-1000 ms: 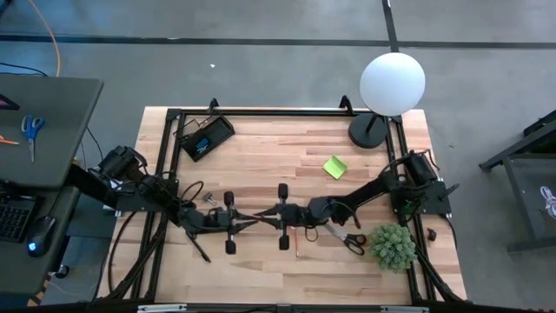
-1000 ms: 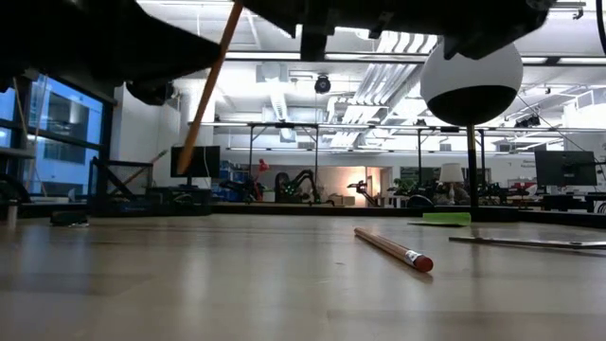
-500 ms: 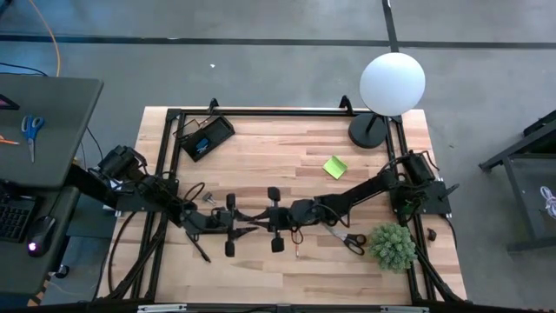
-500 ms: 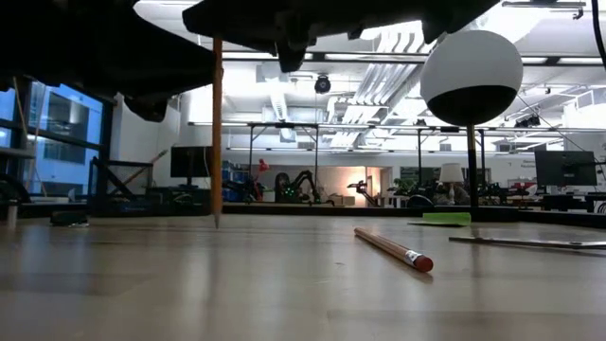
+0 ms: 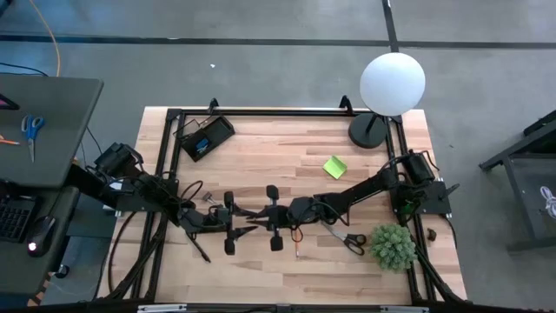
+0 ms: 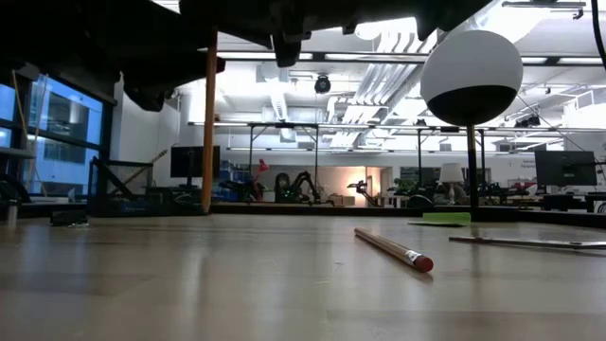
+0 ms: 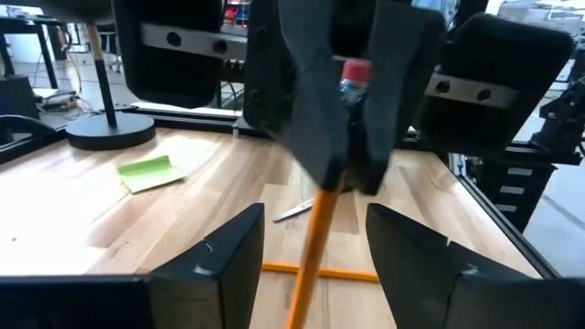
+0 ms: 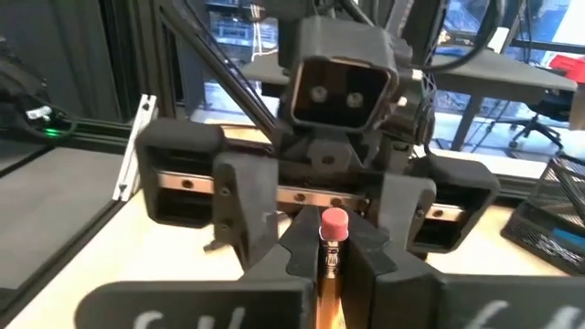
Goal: Pick and place office supplies into organizer
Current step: Put the orange pencil into the top left section of the desk organizer
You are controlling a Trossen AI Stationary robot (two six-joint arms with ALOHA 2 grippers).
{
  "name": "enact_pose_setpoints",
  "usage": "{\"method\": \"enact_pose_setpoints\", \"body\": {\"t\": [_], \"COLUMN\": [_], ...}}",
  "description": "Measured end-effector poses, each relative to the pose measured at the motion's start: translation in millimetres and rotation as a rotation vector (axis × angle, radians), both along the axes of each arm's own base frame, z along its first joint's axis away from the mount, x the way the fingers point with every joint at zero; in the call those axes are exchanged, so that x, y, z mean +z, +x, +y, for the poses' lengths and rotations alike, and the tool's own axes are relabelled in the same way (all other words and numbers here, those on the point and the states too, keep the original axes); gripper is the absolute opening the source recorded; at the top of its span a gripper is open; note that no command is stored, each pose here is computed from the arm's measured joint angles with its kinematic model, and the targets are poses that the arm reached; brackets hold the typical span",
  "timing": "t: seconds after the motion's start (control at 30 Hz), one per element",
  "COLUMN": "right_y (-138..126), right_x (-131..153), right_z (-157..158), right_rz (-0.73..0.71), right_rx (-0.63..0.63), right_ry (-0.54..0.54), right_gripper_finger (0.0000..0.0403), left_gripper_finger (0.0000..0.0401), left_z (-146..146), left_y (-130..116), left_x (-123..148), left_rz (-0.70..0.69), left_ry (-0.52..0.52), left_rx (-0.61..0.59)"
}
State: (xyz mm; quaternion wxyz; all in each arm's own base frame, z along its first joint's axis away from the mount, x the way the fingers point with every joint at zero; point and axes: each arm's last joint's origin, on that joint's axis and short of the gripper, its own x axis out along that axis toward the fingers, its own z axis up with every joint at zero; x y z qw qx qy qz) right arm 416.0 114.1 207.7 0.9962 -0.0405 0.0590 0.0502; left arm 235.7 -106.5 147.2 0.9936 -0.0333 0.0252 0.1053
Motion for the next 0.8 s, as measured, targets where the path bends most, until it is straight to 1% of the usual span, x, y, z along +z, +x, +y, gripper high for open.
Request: {"method": "enact_pose_setpoints", "body": {"t": [0.17, 0.27, 0.3, 0.4, 0.5, 0.53, 0.6, 0.7, 0.8], "right_y": [0.1, 0.2, 0.2, 0.2, 0.2, 0.2, 0.1, -0.2, -0.2], "right_x": [1.1, 1.9, 2.5, 3.2, 2.3, 1.8, 0.5, -0.5, -2.7], "right_z": [0.0, 0.1, 0.2, 0.2, -0.2, -0.6, -1.3, -2.7, -4.0], "right_rz": [-0.009, -0.018, -0.023, -0.027, -0.018, -0.012, 0.002, 0.018, 0.04], "right_rx": [0.015, 0.017, 0.02, 0.02, 0.014, 0.011, -0.009, -0.039, -0.044], "right_ry": [0.005, 0.008, 0.01, 0.011, 0.012, 0.015, 0.012, -0.008, -0.01], "right_gripper_finger": [0.0005, 0.0009, 0.0012, 0.0013, 0.0008, 0.0008, 0.0011, 0.0032, 0.0058], "left_gripper_finger": [0.0147, 0.0121, 0.0111, 0.0075, 0.0025, 0.0015, 0.0015, 0.0022, 0.0008], "left_z": [0.6, 3.4, 4.4, 9.6, 14.3, 15.1, 15.5, 15.5, 15.7], "left_y": [-0.1, 1.1, 1.8, 5.4, 7.8, 8.2, 8.3, 8.0, 8.1], "left_x": [-0.1, -0.1, -0.3, -0.9, -3.2, -3.8, -4.3, -4.4, -3.8], "left_rz": [0.0, 0.001, 0.003, 0.009, 0.031, 0.037, 0.041, 0.039, 0.032], "left_ry": [0.003, 0.006, 0.003, -0.005, -0.013, -0.011, -0.009, -0.017, -0.027], "left_rx": [0.021, 0.034, 0.022, -0.027, -0.049, -0.052, -0.049, -0.033, -0.028]}}
